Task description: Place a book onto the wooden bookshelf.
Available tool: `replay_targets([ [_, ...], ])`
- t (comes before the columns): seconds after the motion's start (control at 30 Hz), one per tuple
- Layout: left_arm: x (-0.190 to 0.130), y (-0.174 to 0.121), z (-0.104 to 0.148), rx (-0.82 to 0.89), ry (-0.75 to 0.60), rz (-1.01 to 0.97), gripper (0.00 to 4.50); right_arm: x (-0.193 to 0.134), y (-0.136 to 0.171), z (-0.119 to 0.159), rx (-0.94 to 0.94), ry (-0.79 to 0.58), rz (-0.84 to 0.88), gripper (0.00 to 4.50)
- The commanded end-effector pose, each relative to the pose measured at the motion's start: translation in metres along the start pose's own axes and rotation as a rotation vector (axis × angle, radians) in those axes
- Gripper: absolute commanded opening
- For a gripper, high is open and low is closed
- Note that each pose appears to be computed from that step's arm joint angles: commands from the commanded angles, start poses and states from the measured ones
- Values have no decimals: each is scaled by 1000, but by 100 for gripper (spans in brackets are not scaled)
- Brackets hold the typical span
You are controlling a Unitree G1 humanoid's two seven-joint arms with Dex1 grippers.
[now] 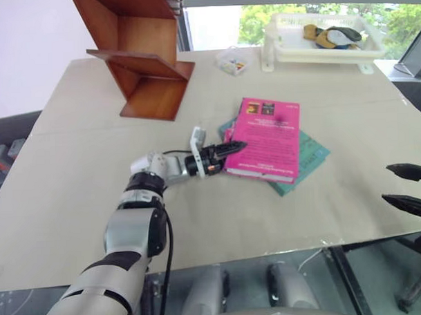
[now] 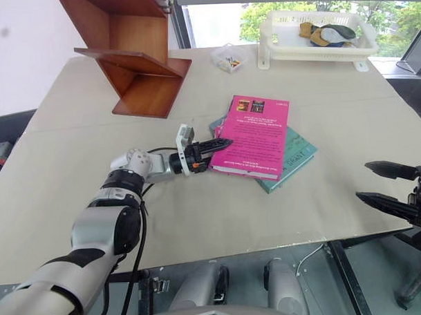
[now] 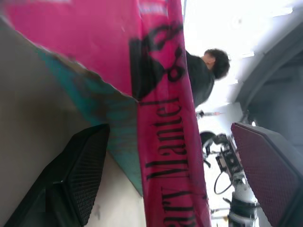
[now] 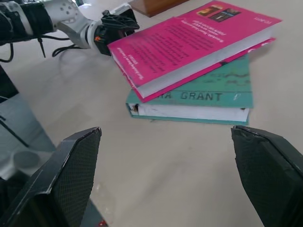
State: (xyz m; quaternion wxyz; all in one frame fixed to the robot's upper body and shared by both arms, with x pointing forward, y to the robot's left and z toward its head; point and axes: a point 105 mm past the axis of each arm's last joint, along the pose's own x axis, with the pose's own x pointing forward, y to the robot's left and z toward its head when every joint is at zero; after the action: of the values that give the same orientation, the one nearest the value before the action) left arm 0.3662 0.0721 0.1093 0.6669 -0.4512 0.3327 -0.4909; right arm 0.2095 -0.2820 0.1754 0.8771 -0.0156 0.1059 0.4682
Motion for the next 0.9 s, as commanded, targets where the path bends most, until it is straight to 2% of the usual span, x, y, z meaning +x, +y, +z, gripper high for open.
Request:
replay_targets([
  [0.03, 5, 4, -8, -10, 50, 2, 444, 1, 13, 12, -27, 10, 71, 450],
  [0.23, 10, 2, -7, 3, 57, -10, 444, 10, 27, 32, -63, -77, 152, 450],
  [0.37, 13, 2, -17, 15, 121, -35, 444, 11, 28, 33, -105, -80, 161, 450],
  [0.5, 14, 2, -19, 21, 125, -51, 444, 11, 26, 34, -132, -84, 159, 450],
  [0.6, 15, 1, -18, 18, 111, -57, 356, 10, 23, 34, -135, -77, 152, 450],
  [0.67, 14, 0, -19, 20, 116, -68, 269, 10, 22, 35, -137, -76, 151, 450],
  [0.77, 13, 0, -18, 19, 116, -74, 115, 10, 20, 35, -139, -72, 150, 450],
  [0.83, 12, -1, -18, 16, 113, -76, 34, 11, 19, 35, -139, -68, 151, 450],
  [0.87, 12, -2, -17, 13, 108, -85, 15, 11, 19, 34, -139, -67, 151, 450],
  [0.9, 12, -5, -16, 7, 102, -98, 15, 11, 19, 34, -139, -67, 151, 450],
])
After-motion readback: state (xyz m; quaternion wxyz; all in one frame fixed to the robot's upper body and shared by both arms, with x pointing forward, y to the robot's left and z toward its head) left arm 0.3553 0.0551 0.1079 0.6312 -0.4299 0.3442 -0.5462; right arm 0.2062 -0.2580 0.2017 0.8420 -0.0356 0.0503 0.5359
